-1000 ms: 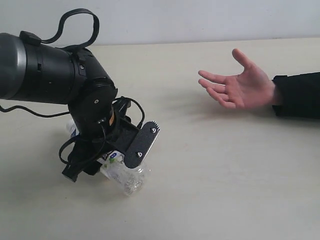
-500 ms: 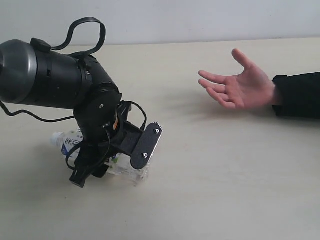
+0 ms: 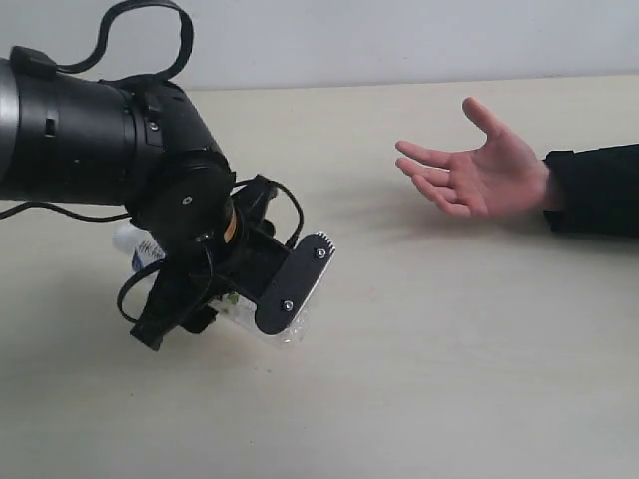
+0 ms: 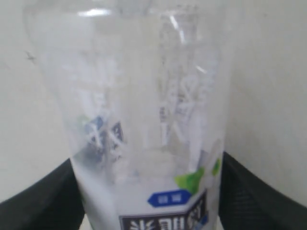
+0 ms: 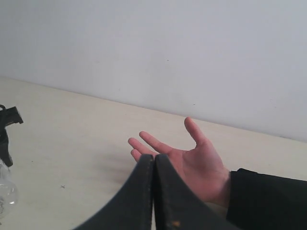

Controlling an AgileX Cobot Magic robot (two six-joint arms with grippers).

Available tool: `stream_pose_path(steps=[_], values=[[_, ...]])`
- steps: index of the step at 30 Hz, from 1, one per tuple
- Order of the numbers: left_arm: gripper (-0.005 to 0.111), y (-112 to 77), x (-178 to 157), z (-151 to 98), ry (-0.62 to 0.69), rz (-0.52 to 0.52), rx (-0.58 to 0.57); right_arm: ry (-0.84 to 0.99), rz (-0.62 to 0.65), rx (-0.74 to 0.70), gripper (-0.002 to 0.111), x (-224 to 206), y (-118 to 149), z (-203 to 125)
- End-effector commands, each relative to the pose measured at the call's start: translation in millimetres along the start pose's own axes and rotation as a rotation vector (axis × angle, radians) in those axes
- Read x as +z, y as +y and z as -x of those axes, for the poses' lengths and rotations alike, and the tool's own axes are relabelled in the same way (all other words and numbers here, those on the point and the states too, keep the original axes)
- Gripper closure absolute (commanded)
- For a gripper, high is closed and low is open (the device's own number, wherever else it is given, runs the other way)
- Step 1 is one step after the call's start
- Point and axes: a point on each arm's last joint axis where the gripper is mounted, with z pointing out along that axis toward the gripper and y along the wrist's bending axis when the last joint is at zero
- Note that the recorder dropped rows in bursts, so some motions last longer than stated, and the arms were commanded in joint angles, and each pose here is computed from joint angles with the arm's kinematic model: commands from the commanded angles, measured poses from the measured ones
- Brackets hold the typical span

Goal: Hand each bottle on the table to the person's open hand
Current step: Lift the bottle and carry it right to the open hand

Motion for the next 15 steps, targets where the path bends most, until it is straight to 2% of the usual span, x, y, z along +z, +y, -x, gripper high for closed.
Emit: stream_pose_path(steps=[1, 3, 6, 10, 15], values=[[0.106, 13.8, -38.1, 20.2, 0.006, 0.245, 0.213, -0.008, 0.000, -0.006, 0.108, -0.5, 0.0, -0.8], [0.107, 23.2, -54.5, 34.9, -0.041, 0.341, 0.237, -0.008, 0.000, -0.006, 0.108, -0.5, 0.0, -0.8], [0.107, 38.9, -74.0, 48.8, -0.080, 0.425, 0.239, -0.008, 0.000, -0.006, 0.108, -0.5, 0.0, -0.8], [0.107, 62.5, -91.6, 59.1, -0.121, 0.508, 0.211, -0.008, 0.000, -0.006, 0.108, -0.5, 0.0, -0.8], [0.107, 85.0, -94.0, 68.5, -0.131, 0.551, 0.202, -0.008, 0.000, -0.006, 0.108, -0.5, 0.0, -0.8]])
